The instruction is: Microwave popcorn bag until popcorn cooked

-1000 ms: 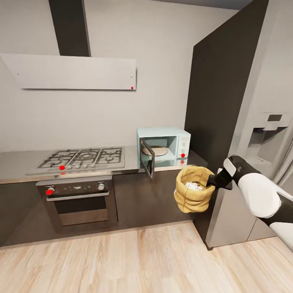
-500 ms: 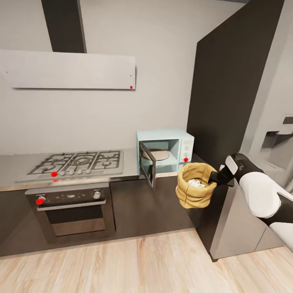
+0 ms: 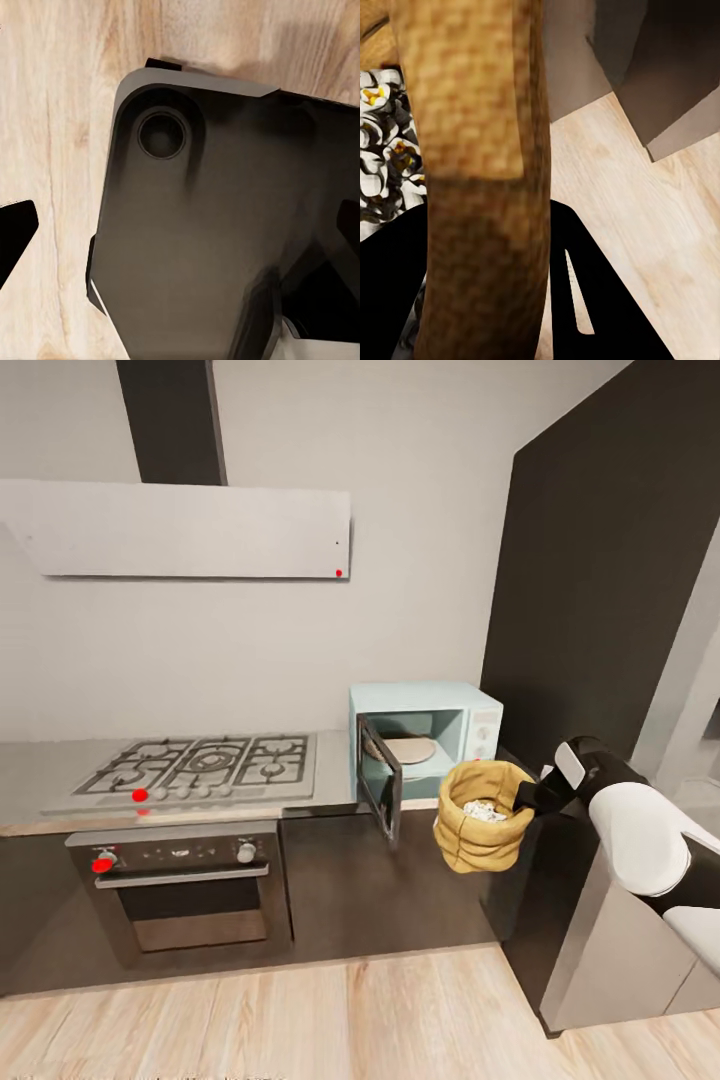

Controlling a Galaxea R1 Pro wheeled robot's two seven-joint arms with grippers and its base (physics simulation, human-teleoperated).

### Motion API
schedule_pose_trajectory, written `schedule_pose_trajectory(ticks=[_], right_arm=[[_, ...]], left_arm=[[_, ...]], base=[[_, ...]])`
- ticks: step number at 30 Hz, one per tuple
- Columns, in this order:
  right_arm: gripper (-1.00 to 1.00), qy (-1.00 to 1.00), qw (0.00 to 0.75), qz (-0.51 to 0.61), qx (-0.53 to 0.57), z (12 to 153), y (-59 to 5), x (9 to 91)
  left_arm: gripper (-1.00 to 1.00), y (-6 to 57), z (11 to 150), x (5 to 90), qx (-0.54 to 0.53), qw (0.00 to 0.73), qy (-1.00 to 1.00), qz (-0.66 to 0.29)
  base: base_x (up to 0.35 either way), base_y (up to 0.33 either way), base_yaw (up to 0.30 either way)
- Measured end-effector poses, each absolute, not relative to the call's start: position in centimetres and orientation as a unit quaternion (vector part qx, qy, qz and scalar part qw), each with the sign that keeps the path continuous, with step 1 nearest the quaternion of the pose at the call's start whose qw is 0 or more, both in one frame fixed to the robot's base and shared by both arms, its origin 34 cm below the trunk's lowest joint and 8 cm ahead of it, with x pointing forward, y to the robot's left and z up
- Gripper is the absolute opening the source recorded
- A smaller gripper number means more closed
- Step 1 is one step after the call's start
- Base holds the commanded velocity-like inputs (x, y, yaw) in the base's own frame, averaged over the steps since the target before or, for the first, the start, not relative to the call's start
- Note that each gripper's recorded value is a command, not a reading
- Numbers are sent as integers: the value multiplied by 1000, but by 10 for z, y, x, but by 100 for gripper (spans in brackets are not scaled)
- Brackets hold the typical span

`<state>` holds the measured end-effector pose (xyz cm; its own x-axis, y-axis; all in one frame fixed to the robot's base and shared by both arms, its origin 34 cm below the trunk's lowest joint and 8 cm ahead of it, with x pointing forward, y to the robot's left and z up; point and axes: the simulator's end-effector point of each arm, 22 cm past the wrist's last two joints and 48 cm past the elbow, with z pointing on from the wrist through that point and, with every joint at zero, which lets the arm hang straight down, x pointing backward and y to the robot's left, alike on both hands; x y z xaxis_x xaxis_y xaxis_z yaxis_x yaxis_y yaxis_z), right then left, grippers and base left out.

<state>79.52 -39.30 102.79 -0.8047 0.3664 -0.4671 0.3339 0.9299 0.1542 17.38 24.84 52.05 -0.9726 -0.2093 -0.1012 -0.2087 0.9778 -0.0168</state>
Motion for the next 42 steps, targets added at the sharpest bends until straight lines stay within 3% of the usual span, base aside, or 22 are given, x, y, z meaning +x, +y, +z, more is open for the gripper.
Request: schedule_pose_trajectory(ticks=[8, 17, 37, 42], right_arm=[[-100, 949, 252, 29, 185, 1028, -396, 794], [-100, 949, 252, 23, 188, 1028, -403, 793], [-100, 948, 253, 28, 188, 1029, -400, 794], [-100, 944, 265, 26, 193, 1038, -405, 797]], left_arm=[[100, 248, 521, 174, -105, 52, 993, -4], [100, 247, 521, 174, -105, 52, 993, -4], [100, 248, 521, 174, -105, 51, 993, -4], [100, 247, 521, 174, -103, 52, 993, -4]], base=[[0, 0, 252], [10, 0, 16], [315, 0, 0], [80, 0, 0]])
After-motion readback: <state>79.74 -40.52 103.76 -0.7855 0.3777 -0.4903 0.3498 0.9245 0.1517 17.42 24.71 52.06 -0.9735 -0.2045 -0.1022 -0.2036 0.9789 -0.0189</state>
